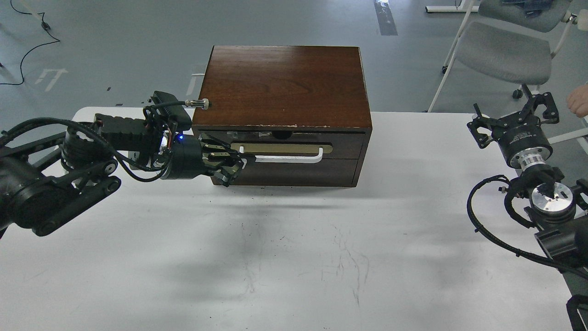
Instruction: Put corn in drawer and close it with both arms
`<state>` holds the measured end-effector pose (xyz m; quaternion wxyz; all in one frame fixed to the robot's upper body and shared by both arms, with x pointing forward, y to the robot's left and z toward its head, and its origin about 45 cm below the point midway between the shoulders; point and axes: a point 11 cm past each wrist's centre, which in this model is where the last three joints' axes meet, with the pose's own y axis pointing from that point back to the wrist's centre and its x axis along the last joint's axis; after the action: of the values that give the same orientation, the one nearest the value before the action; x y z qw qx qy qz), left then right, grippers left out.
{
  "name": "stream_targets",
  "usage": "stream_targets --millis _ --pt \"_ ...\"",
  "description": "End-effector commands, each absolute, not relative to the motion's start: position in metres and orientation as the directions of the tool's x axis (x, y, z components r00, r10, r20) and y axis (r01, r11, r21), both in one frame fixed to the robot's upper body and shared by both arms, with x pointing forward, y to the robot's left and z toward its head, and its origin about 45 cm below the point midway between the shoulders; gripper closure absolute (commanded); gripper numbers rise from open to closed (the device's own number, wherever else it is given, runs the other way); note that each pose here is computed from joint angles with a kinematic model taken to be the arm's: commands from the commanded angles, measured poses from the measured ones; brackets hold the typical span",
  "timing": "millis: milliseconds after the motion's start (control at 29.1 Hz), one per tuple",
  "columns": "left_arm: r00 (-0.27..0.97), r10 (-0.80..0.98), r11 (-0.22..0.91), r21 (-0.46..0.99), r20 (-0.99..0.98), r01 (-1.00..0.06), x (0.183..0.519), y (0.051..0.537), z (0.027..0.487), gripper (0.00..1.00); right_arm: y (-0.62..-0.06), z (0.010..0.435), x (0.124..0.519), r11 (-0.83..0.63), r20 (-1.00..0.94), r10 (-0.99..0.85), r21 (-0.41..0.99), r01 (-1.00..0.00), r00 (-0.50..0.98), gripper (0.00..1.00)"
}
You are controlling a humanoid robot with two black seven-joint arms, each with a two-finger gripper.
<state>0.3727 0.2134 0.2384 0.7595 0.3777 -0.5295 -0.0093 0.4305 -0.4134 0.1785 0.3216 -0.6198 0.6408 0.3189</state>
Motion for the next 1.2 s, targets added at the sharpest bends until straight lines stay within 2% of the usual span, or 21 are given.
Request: stream_targets --millis 0,481,721,858,961,1167 --pt "0.441 -0.414 0.714 0.584 0.797 -0.386 0.373 0.214 0.238 1.00 -0.413 0.178 0.431 0.028 -0.807 -0.590 0.011 -1.000 -0.025 0.00" --pt "0.432 -0.397 0.728 0.565 0.810 -0.389 0.377 0.207 0.243 1.00 -0.414 0.181 0.432 0.028 -0.808 -0.589 0.005 -1.000 -0.021 0.00" --pt "0.486 -0.275 0.806 0.474 0.830 -0.354 0.366 0.195 0.261 1.00 -0.412 0.181 0.432 0.023 -0.808 -0.589 0.004 -1.000 -0.017 0.00" --pt "0.514 -0.124 0.862 0.349 0.849 -0.368 0.366 0.194 0.296 1.00 -0.412 0.189 0.437 0.019 -0.804 -0.595 -0.011 -1.000 -0.002 0.00" --pt "0.544 0.097 0.893 0.168 0.834 -0.417 0.379 0.198 0.338 1.00 -0.409 0.200 0.444 0.009 -0.799 -0.601 -0.033 -0.999 0.021 0.00" --pt "0.569 0.469 0.816 -0.085 0.675 -0.571 0.415 0.243 0.381 1.00 -0.404 0.210 0.451 -0.002 -0.798 -0.601 -0.056 -0.998 0.045 0.00"
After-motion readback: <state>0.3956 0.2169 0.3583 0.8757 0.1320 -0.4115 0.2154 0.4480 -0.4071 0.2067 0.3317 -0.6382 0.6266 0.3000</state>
